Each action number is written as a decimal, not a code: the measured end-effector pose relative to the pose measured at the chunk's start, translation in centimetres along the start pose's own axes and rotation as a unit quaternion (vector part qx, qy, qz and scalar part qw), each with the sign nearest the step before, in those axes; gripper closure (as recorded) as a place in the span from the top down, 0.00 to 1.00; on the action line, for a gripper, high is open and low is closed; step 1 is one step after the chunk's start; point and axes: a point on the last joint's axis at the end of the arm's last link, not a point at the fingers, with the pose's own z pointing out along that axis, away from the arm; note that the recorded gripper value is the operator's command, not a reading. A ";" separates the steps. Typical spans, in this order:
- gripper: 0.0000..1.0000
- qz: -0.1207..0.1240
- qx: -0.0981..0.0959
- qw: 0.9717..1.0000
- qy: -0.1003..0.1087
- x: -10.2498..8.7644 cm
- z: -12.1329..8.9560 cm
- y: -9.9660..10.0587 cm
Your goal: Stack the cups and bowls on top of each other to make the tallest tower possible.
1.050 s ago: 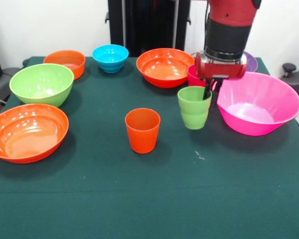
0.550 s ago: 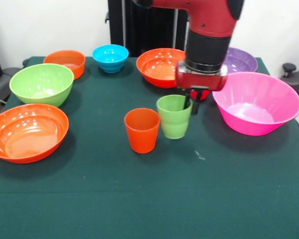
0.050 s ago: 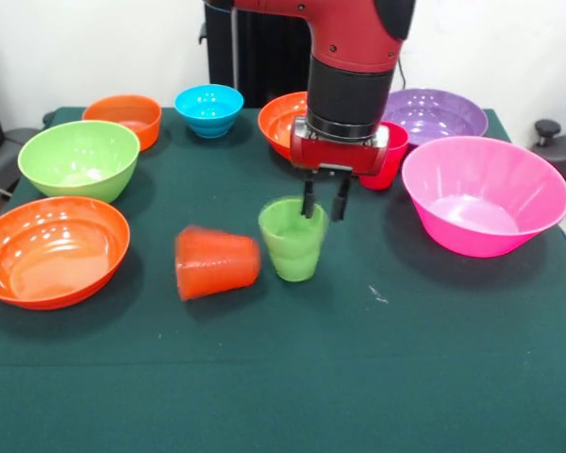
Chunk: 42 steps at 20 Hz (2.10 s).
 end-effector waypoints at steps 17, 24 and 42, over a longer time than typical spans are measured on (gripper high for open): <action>1.00 -0.017 -0.002 1.000 -0.002 -0.1 0.8 2.2; 1.00 -0.014 -0.002 1.000 -0.010 -0.8 -0.1 1.8; 1.00 0.029 -0.006 1.000 -0.002 -4.2 -5.4 -3.1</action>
